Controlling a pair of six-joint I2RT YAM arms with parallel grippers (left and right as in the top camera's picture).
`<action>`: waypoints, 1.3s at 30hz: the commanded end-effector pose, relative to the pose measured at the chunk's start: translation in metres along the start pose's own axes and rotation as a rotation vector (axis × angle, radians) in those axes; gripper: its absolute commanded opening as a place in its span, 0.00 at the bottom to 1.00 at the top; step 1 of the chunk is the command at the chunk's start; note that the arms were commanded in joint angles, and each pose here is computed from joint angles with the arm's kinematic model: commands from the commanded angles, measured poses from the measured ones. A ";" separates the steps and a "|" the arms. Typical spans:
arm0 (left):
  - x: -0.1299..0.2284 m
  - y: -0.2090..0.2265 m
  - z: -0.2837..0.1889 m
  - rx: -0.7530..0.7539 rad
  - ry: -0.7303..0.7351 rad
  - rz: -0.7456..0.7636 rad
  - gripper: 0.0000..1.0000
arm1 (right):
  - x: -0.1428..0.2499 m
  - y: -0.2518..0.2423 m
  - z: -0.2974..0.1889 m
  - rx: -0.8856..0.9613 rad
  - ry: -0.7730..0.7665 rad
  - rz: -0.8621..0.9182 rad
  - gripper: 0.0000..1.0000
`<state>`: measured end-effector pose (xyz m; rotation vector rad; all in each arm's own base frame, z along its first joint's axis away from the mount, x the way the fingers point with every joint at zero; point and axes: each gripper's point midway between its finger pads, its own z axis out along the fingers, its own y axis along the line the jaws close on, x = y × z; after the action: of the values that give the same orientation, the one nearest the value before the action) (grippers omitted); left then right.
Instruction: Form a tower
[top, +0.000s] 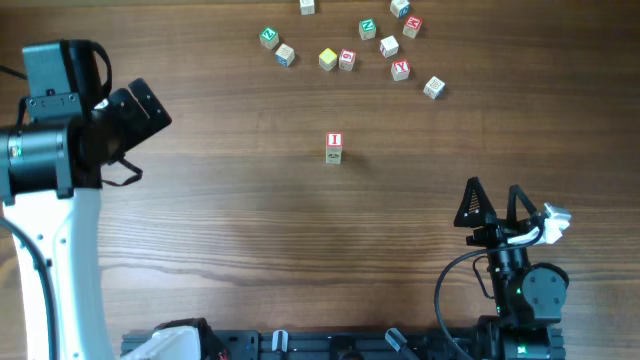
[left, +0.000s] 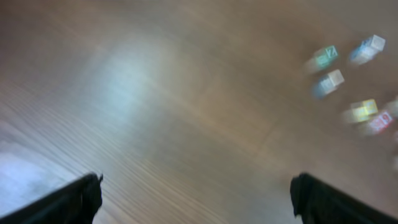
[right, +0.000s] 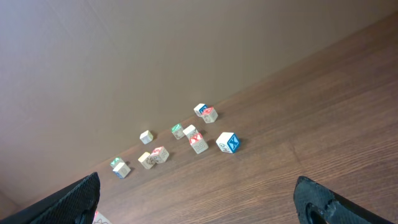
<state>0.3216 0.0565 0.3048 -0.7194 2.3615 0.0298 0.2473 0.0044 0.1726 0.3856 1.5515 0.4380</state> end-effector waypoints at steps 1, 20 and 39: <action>-0.010 -0.049 -0.040 0.268 -0.286 0.095 1.00 | -0.002 -0.003 0.000 0.017 -0.009 0.007 1.00; 0.169 0.006 0.058 0.526 -0.710 0.230 1.00 | -0.002 -0.003 0.000 0.017 -0.009 0.007 1.00; 0.169 0.006 0.057 0.527 -0.711 0.224 1.00 | -0.002 -0.003 0.000 0.017 -0.009 0.008 1.00</action>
<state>0.2465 -0.0106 0.1574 -0.1507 1.6414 -0.2185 0.2480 0.0038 0.1702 0.3914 1.5613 0.4340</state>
